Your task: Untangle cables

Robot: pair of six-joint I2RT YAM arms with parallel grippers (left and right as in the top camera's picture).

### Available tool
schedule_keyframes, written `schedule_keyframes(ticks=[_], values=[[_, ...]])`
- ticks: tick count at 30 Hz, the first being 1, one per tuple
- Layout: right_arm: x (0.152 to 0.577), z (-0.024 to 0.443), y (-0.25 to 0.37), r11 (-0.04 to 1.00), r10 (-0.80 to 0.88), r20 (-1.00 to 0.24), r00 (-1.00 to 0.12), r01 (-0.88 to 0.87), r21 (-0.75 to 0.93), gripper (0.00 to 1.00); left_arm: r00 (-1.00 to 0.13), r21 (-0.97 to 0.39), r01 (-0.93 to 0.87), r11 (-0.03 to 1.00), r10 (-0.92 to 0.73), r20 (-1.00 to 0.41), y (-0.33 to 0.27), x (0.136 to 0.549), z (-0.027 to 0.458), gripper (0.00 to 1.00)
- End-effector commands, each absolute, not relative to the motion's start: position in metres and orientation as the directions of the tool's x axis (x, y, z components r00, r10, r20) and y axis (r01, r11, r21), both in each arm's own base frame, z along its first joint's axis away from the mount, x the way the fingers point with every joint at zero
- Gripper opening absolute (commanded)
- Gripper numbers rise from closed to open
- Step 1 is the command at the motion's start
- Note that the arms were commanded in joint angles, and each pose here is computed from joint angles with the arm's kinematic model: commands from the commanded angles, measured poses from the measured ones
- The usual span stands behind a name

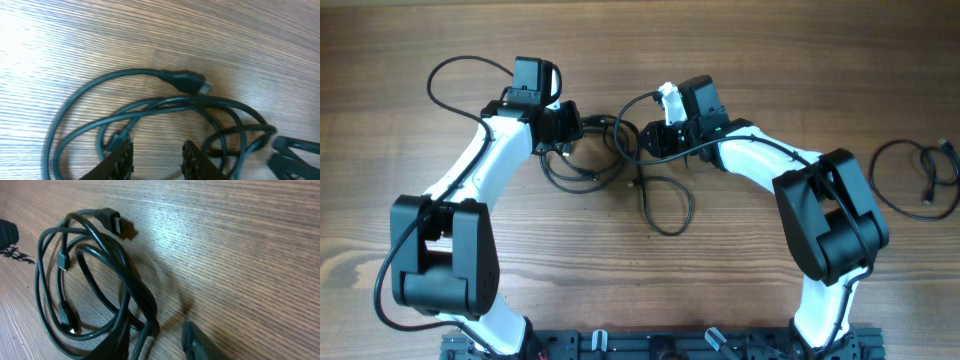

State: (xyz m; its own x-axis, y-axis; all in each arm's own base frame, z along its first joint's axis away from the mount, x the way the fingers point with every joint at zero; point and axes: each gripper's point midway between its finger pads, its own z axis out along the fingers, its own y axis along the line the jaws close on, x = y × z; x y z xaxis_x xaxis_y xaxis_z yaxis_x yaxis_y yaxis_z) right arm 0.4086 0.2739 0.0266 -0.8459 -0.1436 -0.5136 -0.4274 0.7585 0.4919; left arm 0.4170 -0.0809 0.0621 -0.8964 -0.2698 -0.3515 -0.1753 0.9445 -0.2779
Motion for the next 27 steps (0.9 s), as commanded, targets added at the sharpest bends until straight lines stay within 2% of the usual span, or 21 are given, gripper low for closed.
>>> schedule_keyframes(ticks=[1,7,12,18,22,27], values=[[0.415,0.033,0.274,0.758,-0.148,-0.556,-0.818,-0.455,0.467,0.33,-0.881,-0.239,-0.215,0.947,-0.294,-0.372,-0.07,0.419,0.062,0.39],[0.414,0.033,0.278,0.759,-0.155,-0.563,-0.812,-0.463,0.458,0.34,-0.882,-0.243,-0.216,0.945,-0.296,-0.367,-0.07,0.419,0.062,0.43],[0.414,0.032,0.278,0.765,-0.156,-0.565,-0.81,-0.461,0.45,0.32,-0.89,-0.292,-0.186,0.938,-0.286,-0.354,-0.08,0.419,0.064,0.49],[0.402,0.033,0.293,0.728,-0.226,-0.585,-0.779,-0.534,0.43,0.32,-0.896,-0.322,-0.165,0.932,-0.278,-0.346,-0.086,0.418,0.065,0.47],[0.413,0.027,0.283,0.796,-0.225,-0.603,-0.765,-0.501,0.339,0.34,-0.896,-0.322,-0.165,0.932,-0.278,-0.345,-0.087,0.418,0.065,0.47],[0.414,0.026,0.282,0.798,-0.243,-0.613,-0.752,-0.515,0.314,0.33,-0.896,-0.322,-0.165,0.932,-0.278,-0.345,-0.087,0.418,0.065,0.48]])
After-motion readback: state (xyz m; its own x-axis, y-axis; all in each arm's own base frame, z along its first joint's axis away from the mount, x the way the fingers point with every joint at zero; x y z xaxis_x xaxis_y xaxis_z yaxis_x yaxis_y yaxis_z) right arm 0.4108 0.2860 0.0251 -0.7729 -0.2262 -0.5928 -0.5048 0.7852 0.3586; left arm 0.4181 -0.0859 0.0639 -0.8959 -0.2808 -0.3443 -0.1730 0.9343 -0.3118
